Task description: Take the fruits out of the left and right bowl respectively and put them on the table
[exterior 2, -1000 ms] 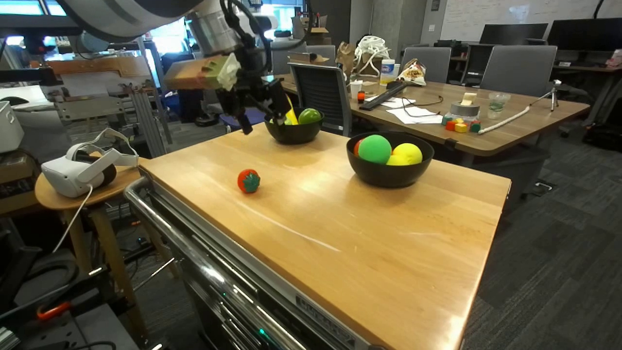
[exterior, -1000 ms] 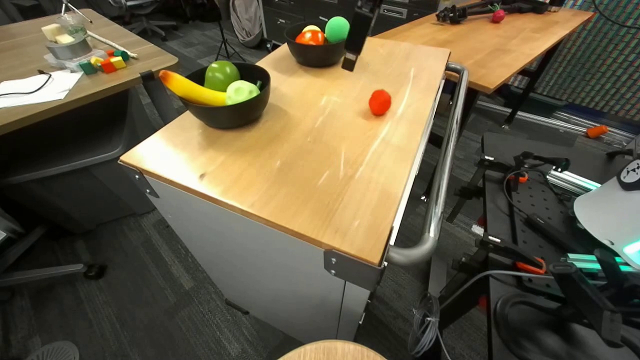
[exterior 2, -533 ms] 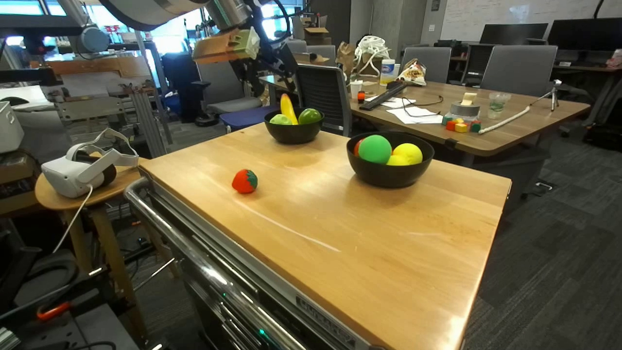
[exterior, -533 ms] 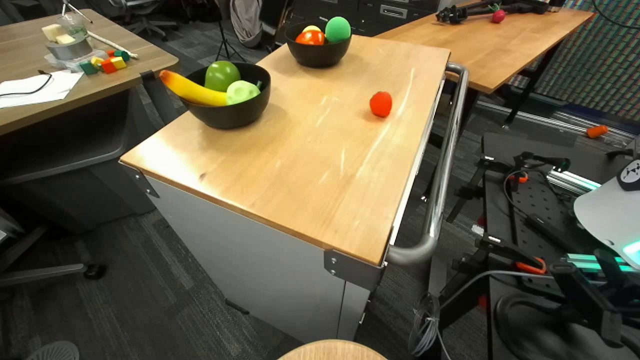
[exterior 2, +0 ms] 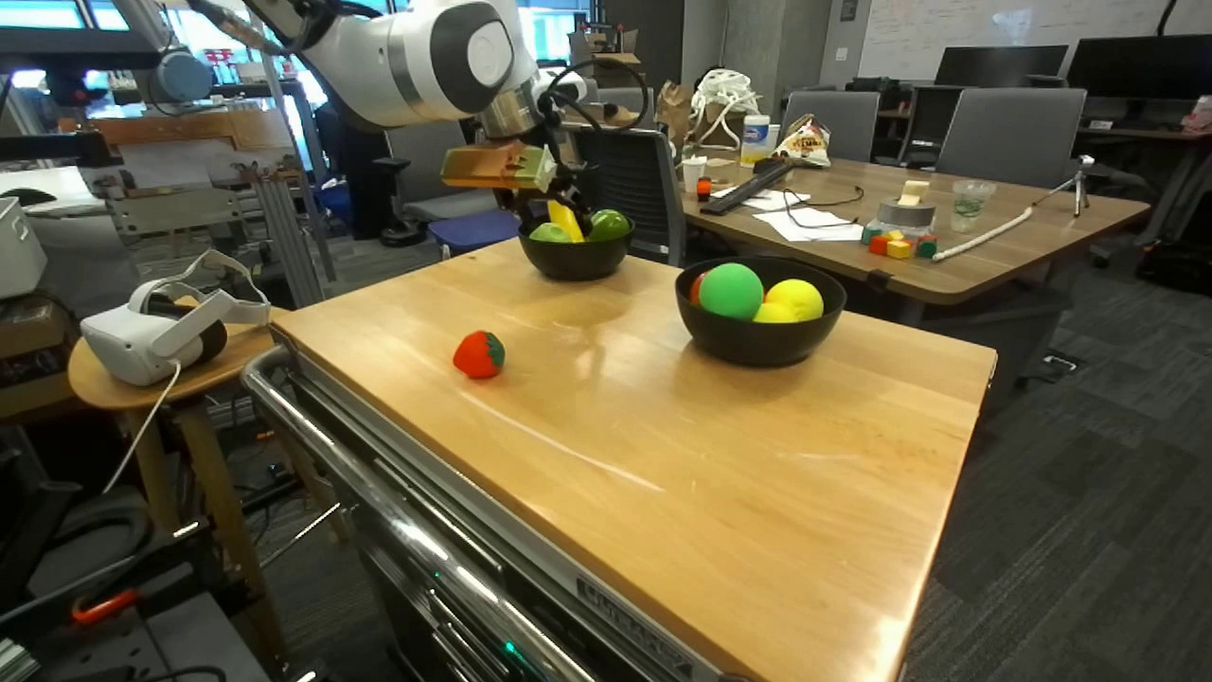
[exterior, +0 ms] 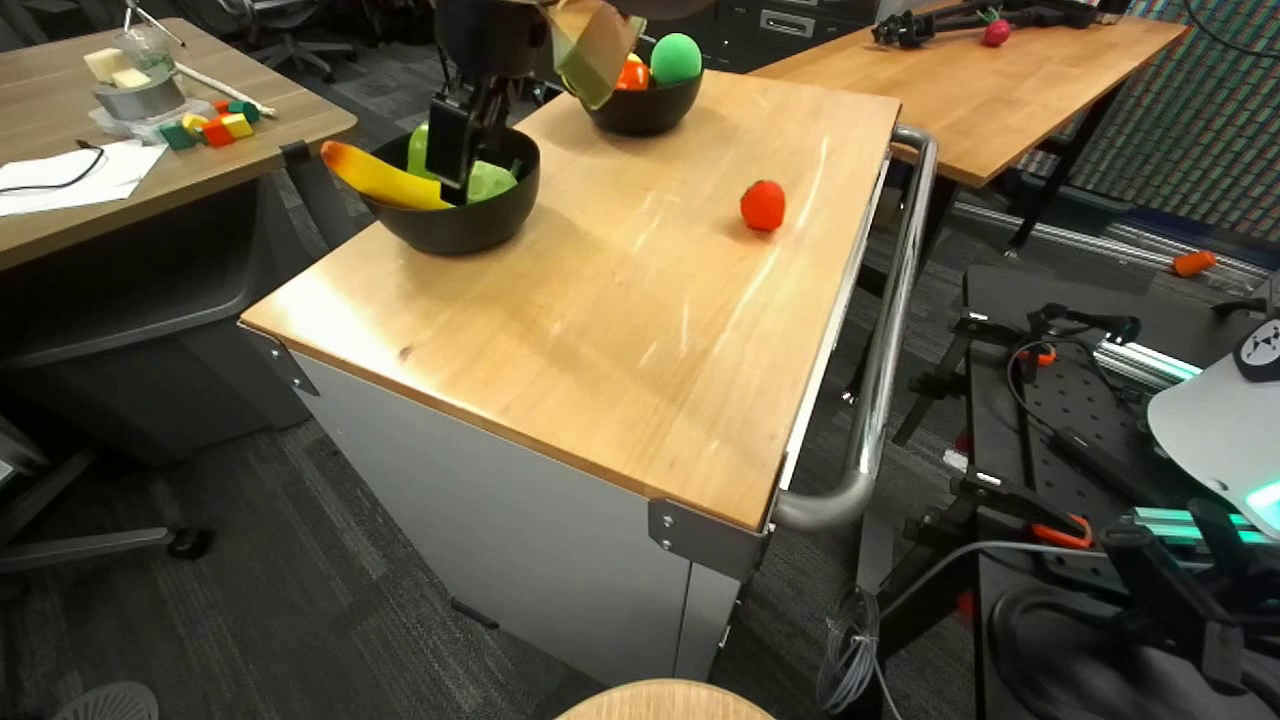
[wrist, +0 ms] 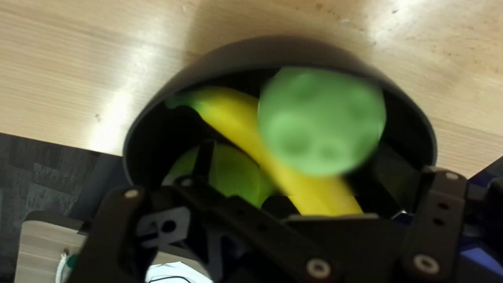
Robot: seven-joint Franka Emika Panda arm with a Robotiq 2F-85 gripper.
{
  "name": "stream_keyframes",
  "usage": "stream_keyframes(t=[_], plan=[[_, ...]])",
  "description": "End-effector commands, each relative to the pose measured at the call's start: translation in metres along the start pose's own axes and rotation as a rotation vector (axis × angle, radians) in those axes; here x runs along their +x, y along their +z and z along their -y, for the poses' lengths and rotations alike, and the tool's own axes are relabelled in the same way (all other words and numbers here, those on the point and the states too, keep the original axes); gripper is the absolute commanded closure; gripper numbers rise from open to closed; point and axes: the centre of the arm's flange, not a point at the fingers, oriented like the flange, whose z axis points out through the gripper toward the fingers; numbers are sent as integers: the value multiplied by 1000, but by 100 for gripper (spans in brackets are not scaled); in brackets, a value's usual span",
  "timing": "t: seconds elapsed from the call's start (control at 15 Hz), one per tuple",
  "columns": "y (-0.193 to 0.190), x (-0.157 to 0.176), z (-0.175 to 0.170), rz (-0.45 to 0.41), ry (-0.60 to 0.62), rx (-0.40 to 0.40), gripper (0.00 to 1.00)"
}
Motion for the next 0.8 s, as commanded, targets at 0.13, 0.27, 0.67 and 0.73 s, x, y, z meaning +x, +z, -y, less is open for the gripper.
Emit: stream_keyframes(t=[0.13, 0.27, 0.67, 0.73], plan=[[10, 43, -5, 5, -17, 18, 10], [12, 42, -5, 66, -16, 46, 8], [6, 32, 1, 214, -34, 69, 2], [7, 29, 0, 232, -37, 57, 0]])
